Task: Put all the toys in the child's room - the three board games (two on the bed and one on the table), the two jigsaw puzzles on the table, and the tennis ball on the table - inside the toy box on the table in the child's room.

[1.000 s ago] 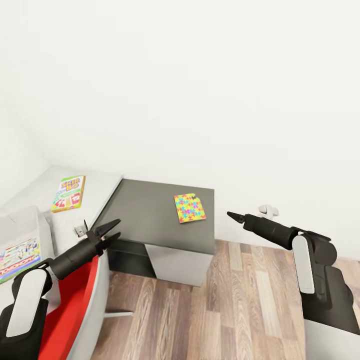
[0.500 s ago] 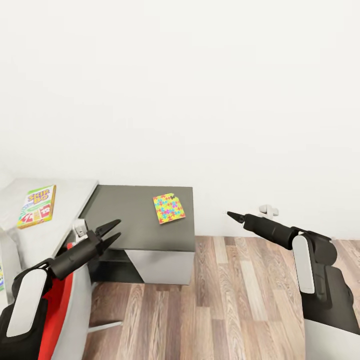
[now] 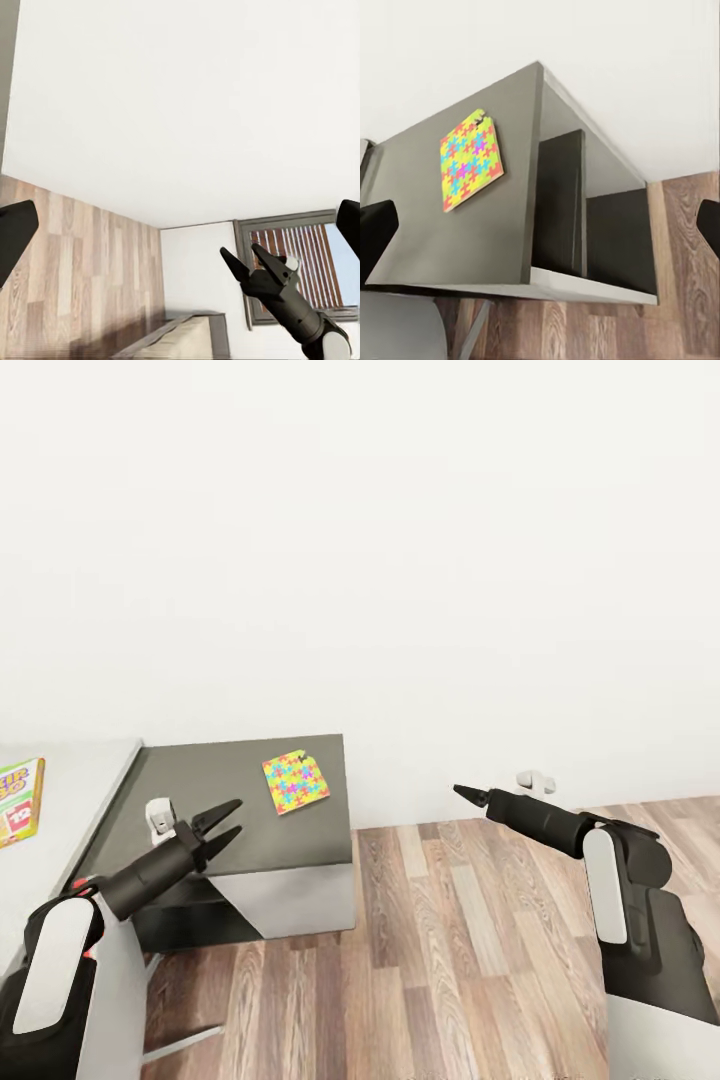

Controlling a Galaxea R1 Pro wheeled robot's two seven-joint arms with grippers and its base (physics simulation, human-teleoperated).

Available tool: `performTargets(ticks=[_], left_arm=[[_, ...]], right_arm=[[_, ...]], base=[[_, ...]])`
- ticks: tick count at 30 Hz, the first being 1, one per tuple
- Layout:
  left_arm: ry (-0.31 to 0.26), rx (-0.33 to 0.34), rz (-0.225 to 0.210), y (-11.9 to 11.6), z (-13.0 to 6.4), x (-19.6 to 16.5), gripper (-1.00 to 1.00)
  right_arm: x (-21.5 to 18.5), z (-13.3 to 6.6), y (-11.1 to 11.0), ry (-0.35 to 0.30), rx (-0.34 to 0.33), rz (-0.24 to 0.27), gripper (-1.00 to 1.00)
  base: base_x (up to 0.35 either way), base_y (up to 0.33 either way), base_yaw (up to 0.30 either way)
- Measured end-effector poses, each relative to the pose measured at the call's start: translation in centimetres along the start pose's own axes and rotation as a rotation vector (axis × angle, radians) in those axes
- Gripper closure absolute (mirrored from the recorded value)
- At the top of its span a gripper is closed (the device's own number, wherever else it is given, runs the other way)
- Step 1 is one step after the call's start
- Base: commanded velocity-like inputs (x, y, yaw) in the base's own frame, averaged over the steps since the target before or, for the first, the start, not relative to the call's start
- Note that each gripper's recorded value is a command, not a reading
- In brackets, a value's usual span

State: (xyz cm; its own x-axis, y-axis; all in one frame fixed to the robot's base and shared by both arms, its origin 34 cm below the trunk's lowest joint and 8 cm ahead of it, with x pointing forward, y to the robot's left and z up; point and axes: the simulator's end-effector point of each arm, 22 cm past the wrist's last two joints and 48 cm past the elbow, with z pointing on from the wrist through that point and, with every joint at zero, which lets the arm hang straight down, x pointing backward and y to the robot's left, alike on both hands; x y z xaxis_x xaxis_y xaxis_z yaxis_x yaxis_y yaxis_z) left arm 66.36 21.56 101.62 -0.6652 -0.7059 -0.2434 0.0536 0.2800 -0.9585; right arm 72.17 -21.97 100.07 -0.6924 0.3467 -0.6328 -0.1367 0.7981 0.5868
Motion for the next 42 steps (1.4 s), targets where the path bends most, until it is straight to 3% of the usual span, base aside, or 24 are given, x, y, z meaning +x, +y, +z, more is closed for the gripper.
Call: performTargets(ticks=[29, 38, 42], left_arm=[[0.014, -0.011, 0.002, 0.2, 0.4, 0.6, -1.0], [0.086, -0.053, 0.029, 0.7, 1.6, 3.2, -1.0], [0.173, -0.144, 0.067, 2.8, 2.4, 6.8, -1.0]], right_arm=[[-0.3, -0.2, -0.4, -0.007, 0.008, 0.006, -1.0], [-0.7, -0.6, -0.5, -0.014, 0.013, -0.001, -1.0], [-0.6, -0.8, -0.5, -0.013, 0.015, -0.003, -1.0]], base=[[0.0, 0.0, -0.286], [0.0, 0.0, -0.247], [0.0, 0.0, -0.226]])
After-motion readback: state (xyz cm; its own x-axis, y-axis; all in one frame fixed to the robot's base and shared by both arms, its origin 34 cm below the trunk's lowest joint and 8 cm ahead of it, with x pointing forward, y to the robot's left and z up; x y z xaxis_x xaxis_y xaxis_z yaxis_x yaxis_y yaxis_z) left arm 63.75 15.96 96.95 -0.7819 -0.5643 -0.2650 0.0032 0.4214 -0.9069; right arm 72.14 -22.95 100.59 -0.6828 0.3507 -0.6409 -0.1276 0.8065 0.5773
